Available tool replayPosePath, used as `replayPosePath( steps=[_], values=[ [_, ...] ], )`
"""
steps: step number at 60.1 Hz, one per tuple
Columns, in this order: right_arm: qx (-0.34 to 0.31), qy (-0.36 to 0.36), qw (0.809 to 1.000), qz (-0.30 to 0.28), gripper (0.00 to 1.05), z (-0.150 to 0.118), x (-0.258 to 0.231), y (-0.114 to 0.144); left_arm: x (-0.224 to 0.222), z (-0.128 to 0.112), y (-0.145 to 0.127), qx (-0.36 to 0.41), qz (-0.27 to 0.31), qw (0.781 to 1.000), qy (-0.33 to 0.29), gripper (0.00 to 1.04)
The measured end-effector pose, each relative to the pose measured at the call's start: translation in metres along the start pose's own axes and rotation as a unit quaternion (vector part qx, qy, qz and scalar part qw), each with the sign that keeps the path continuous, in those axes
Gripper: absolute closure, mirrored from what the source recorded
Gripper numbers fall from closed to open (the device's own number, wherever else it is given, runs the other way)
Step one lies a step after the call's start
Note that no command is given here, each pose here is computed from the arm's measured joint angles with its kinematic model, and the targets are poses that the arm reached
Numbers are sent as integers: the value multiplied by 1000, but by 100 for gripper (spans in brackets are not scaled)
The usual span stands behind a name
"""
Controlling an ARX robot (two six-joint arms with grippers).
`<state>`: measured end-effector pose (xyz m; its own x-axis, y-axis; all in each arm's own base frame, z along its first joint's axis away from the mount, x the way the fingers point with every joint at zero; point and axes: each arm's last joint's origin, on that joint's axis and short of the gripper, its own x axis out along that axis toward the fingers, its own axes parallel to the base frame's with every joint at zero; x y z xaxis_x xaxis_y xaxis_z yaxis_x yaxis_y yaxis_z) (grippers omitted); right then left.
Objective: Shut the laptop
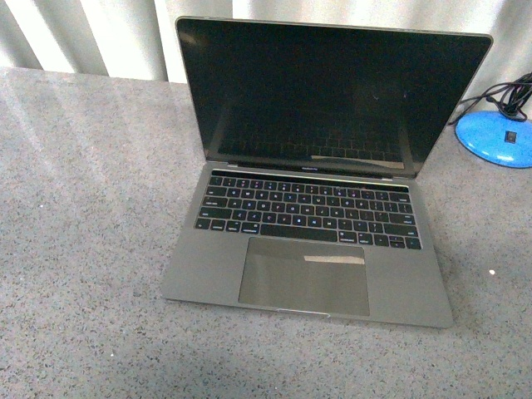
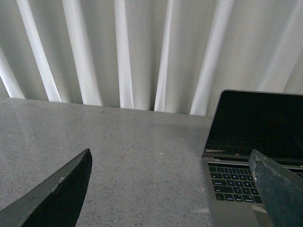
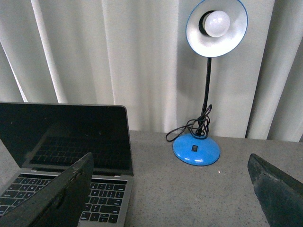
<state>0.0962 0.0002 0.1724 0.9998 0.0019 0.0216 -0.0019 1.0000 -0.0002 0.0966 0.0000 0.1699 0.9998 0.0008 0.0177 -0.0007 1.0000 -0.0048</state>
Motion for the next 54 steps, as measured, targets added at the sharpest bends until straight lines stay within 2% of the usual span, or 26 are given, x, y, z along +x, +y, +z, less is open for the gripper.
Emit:
replayPosePath(
  steps=[54],
  values=[
    [0, 0, 1000, 0, 10, 0, 0, 0, 0, 0, 0, 0, 0, 1000, 0, 7]
  ],
)
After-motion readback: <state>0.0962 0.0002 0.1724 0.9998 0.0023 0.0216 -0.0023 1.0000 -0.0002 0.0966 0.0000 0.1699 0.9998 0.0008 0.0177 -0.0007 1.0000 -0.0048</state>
